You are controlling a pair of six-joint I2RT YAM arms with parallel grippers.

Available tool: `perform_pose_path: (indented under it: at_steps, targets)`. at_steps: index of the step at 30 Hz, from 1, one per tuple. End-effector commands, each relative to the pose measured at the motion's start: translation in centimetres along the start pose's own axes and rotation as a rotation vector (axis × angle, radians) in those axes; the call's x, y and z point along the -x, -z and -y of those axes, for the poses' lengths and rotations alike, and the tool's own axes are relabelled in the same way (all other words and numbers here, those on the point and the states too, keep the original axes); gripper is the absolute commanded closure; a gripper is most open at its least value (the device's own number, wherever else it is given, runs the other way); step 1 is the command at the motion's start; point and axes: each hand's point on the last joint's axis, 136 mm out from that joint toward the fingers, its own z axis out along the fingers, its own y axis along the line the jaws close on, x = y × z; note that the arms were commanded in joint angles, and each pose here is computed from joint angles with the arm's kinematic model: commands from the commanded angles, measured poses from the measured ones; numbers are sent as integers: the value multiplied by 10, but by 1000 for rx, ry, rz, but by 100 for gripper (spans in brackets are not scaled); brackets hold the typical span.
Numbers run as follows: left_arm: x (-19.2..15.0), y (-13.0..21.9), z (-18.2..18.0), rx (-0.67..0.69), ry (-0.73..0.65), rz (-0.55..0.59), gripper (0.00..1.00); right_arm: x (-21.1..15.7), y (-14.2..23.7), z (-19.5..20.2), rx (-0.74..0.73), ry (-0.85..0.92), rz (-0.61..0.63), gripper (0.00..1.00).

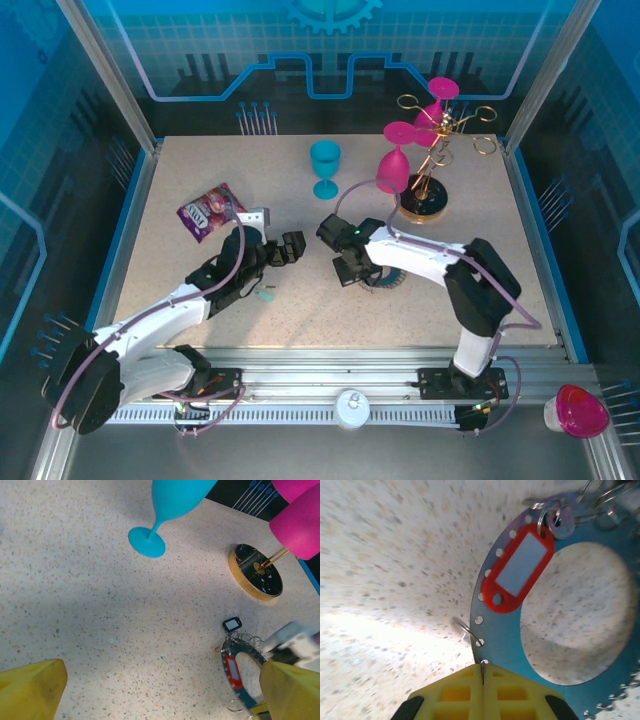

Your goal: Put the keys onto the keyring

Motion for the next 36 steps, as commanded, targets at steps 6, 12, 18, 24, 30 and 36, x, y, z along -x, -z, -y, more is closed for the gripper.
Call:
perform_pose_path:
  at_steps: [6, 12, 18, 24, 30, 36]
  targets:
    - [51, 29, 49, -148, -423, 121, 1, 37, 89, -12, 179, 290, 310, 100]
    - [52, 40, 81, -307, -669, 153, 8, 52, 131, -22, 297, 472, 446, 100]
    - [28, 45, 103, -478, -859, 69, 23, 56, 162, -26, 414, 566, 583, 100]
    - [10, 51, 120, -637, -858, 84, 37, 51, 182, -24, 527, 614, 688, 100]
    - [-2, 55, 131, -765, -782, 137, 51, 38, 194, -37, 647, 733, 738, 100]
    - [-26, 53, 127, -825, -799, 82, 61, 24, 199, -48, 719, 855, 812, 100]
